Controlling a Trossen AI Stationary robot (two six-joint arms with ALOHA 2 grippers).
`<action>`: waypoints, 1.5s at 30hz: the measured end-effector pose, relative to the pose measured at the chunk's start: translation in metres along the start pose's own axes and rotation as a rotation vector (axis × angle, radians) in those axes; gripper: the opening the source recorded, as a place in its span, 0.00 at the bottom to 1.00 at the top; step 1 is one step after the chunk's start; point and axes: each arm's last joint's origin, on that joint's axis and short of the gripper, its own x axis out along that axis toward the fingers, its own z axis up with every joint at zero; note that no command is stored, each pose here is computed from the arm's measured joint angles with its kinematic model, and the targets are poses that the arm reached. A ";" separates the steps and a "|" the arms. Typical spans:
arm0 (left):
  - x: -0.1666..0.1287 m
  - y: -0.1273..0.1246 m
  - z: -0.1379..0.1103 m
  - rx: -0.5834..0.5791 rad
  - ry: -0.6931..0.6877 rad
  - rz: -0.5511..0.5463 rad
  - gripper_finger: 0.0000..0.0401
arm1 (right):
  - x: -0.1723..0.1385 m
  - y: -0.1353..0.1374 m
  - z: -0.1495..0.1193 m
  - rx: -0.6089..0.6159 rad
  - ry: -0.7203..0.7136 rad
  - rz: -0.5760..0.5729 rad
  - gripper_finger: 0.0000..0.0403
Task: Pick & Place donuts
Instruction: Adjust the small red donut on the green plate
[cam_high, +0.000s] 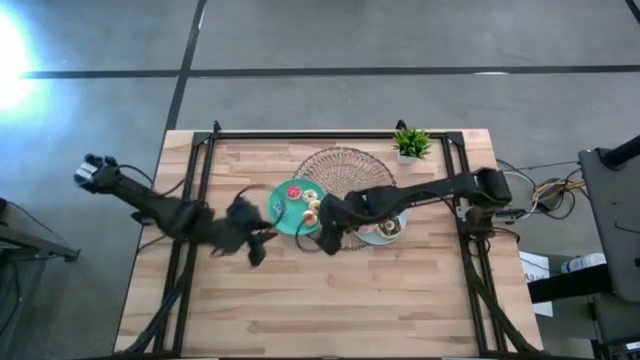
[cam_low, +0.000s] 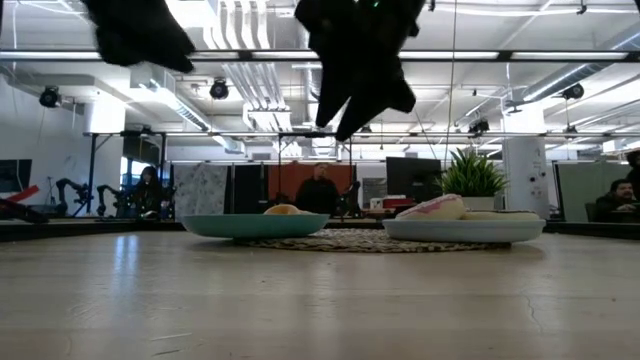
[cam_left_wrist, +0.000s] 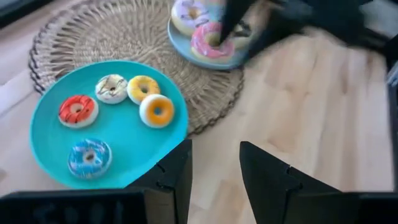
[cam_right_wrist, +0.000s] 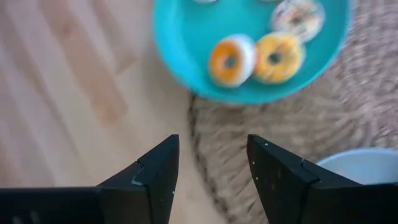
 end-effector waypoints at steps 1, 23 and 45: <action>0.007 0.006 0.006 0.010 0.020 -0.006 0.27 | -0.002 0.004 -0.004 -0.011 0.002 0.001 0.45; 0.142 0.113 0.016 -0.168 0.195 -0.253 0.27 | -0.099 -0.042 -0.149 -0.005 -0.160 -0.119 0.45; 0.186 0.112 0.020 0.070 0.323 -0.222 0.27 | -0.091 -0.066 -0.152 0.056 -0.222 -0.154 0.44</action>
